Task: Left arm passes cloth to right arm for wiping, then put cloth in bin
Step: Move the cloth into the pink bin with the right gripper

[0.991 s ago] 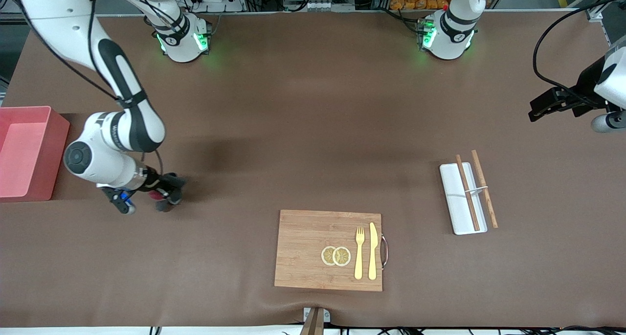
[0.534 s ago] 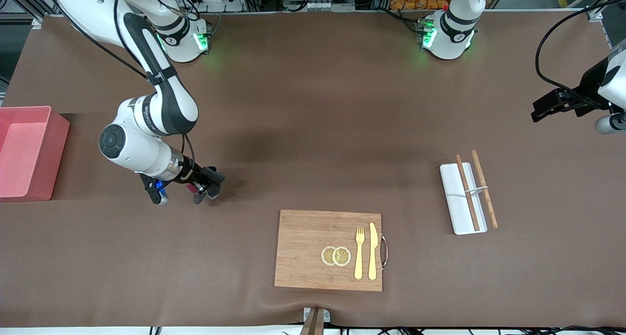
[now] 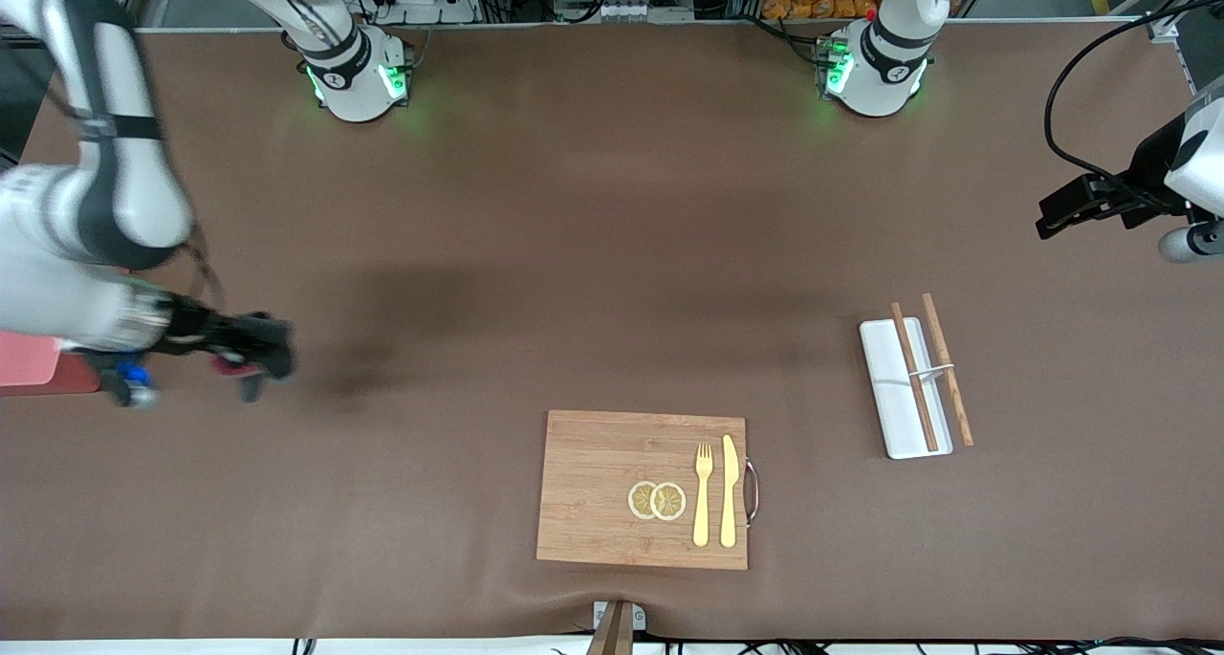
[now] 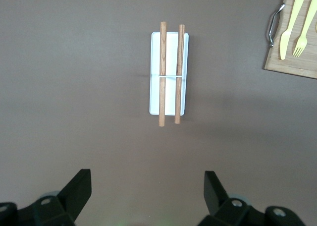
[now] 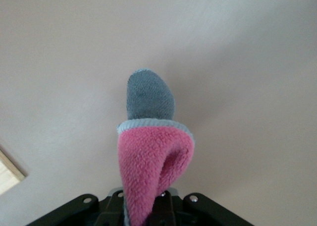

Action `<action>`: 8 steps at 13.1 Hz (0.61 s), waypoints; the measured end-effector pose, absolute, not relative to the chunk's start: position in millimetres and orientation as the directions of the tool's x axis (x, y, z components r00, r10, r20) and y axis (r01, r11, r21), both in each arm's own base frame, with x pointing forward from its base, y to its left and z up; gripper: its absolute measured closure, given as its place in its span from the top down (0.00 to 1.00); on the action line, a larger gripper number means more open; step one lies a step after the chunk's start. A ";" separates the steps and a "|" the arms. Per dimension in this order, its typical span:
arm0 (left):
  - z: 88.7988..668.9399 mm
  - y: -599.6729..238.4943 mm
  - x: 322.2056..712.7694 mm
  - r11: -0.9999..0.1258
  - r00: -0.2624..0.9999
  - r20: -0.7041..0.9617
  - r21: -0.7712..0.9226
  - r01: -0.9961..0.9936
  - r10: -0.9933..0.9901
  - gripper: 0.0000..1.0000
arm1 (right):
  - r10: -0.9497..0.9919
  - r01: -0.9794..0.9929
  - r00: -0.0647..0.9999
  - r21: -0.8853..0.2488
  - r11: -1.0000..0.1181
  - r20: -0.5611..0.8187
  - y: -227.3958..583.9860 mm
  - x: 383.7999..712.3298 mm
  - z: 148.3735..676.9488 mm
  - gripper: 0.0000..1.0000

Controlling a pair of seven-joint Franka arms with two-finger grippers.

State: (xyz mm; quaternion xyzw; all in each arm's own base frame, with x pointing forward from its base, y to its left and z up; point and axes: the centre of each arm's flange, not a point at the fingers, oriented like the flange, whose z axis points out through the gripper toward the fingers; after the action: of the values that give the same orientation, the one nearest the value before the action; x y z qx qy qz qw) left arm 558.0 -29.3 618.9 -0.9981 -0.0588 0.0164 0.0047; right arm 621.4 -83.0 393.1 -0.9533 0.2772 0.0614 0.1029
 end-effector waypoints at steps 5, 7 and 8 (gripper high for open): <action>629.2 -35.7 552.6 -0.994 0.994 -0.013 -0.009 0.106 0.106 1.00 | -0.245 -0.249 0.966 -0.036 -0.968 -0.076 -222.3 597.2 423.4 0.10; 635.3 -36.5 549.2 -0.995 0.995 -0.002 -0.008 0.104 0.104 1.00 | -0.133 -0.132 0.989 0.015 -0.991 -0.067 -285.9 575.6 432.4 0.10; 636.6 -36.6 548.5 -0.995 0.995 0.001 -0.007 0.104 0.104 1.00 | -0.088 -0.086 0.994 0.032 -0.996 -0.067 -317.4 562.9 436.5 0.10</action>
State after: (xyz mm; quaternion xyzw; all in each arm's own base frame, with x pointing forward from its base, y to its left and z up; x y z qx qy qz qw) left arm 548.5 -36.6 636.6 -0.9986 -0.0522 -0.0001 0.0037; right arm 562.9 -317.4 436.5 -0.9984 0.0434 0.0341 -0.0145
